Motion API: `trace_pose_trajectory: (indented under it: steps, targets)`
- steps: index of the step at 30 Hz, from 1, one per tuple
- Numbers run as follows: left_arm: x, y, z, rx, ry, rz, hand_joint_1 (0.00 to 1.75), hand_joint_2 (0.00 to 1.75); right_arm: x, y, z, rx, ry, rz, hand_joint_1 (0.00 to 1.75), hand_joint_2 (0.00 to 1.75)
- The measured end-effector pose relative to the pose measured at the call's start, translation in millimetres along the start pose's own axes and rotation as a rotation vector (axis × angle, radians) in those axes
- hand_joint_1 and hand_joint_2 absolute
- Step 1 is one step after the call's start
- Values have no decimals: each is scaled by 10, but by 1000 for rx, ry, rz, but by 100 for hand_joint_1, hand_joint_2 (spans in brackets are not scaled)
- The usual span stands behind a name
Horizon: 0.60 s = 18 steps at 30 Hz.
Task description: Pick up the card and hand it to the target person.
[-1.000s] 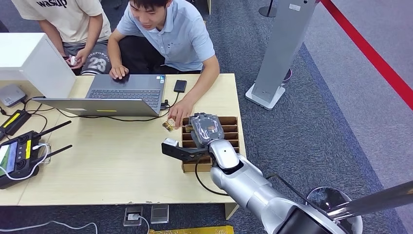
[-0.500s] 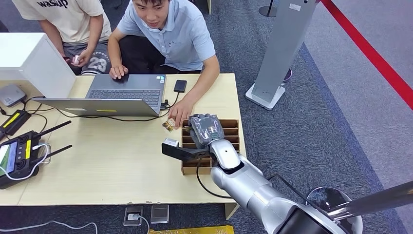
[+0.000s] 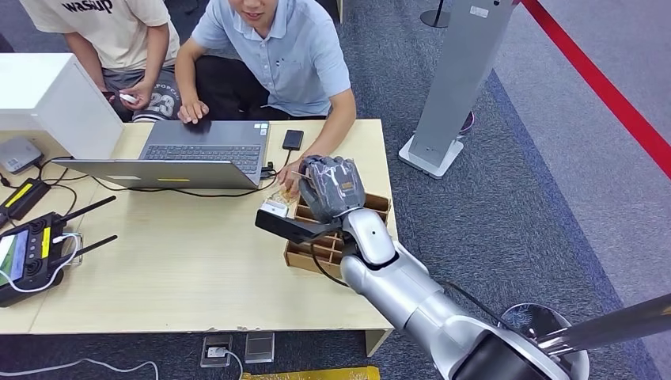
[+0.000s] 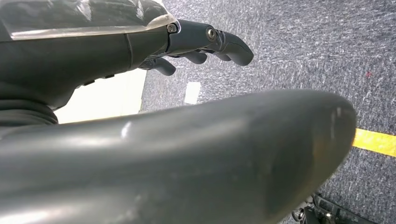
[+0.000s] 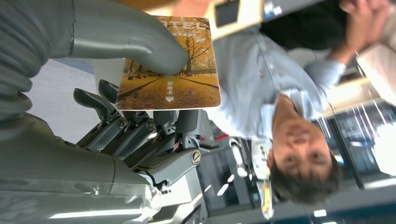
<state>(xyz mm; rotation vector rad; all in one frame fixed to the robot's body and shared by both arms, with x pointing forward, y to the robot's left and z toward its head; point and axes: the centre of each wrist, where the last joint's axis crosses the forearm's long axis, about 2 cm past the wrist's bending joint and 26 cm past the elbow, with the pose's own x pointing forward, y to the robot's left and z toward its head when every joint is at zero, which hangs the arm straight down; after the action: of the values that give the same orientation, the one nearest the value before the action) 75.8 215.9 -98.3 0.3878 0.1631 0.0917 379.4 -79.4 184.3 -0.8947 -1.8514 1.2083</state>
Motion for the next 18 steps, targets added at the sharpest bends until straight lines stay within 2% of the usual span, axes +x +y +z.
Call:
trace_pose_trajectory:
  steps: [8, 14, 18]
  targets:
    - [-7, -2, -3, -6, -9, -13, 0, 0, -35, -488, -204, -175, -7, -30, 175, 175]
    - [-5, 3, -7, -12, -34, -39, 0, 0, -150, -780, -398, -238, -26, 15, 175, 175]
    - [-2, 13, -13, -12, -37, -48, 0, 0, -224, -889, -503, -245, -29, 49, 175, 175]
